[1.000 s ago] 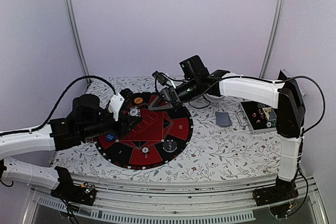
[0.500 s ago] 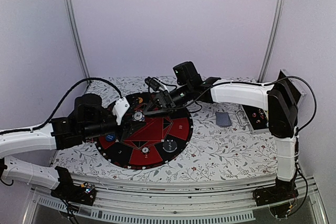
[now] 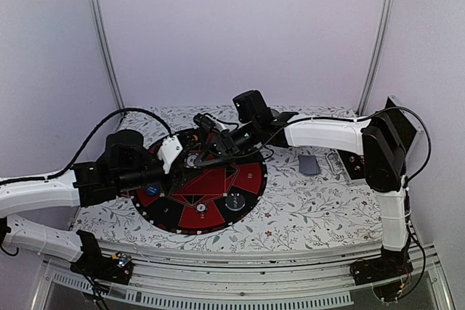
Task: Distribute texas hold em gaming equipment
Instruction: Pass from the left arm to the right
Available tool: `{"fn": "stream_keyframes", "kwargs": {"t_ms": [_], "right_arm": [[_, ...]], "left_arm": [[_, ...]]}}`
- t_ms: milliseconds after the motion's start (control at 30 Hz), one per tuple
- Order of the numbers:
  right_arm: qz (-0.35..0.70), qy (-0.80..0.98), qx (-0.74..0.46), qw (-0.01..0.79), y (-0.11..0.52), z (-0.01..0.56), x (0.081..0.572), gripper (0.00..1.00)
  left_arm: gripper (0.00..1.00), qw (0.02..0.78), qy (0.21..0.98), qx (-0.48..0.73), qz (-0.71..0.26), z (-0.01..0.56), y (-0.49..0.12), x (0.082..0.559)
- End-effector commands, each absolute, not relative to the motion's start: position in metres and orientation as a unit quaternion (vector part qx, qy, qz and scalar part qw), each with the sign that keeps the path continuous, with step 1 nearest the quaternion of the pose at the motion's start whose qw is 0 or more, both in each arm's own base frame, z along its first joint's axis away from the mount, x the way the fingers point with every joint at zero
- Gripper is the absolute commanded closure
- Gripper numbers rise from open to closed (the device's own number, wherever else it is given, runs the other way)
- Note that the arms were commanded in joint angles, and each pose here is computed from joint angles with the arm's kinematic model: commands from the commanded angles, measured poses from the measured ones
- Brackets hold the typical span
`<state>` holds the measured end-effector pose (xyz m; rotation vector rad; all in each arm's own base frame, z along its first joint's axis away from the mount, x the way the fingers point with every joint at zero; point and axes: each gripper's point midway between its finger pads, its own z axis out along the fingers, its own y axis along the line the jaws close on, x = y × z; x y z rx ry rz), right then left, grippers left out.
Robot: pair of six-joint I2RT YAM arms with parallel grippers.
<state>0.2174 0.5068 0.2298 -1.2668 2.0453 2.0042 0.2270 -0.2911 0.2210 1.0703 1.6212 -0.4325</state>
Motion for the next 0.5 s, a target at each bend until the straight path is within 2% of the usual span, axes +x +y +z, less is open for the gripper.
{"fn": "stream_keyframes", "kwargs": {"t_ms": [0, 100, 267, 367, 467], "right_arm": [[0.648, 0.64, -0.412, -0.008, 0.5137, 0.2268, 0.2135, 0.56], [0.655, 0.632, -0.415, -0.011, 0.5167, 0.2289, 0.2109, 0.68], [0.654, 0.635, -0.41, -0.016, 0.5187, 0.2277, 0.211, 0.95], [0.652, 0.642, -0.404, -0.018, 0.5193, 0.2251, 0.2129, 0.97], [0.65, 0.647, -0.398, -0.021, 0.5202, 0.2227, 0.2133, 0.98]], "left_arm": [[1.0, 0.576, 0.655, 0.449, -0.192, 0.2473, -0.3008, 0.2268], [1.0, 0.575, 0.653, 0.452, -0.195, 0.2473, -0.303, 0.2264], [1.0, 0.577, 0.646, 0.459, -0.196, 0.2469, -0.3038, 0.2243], [1.0, 0.577, 0.642, 0.465, -0.196, 0.2455, -0.3035, 0.2221], [0.88, 0.578, 0.64, 0.47, -0.189, 0.2439, -0.3026, 0.2219]]}}
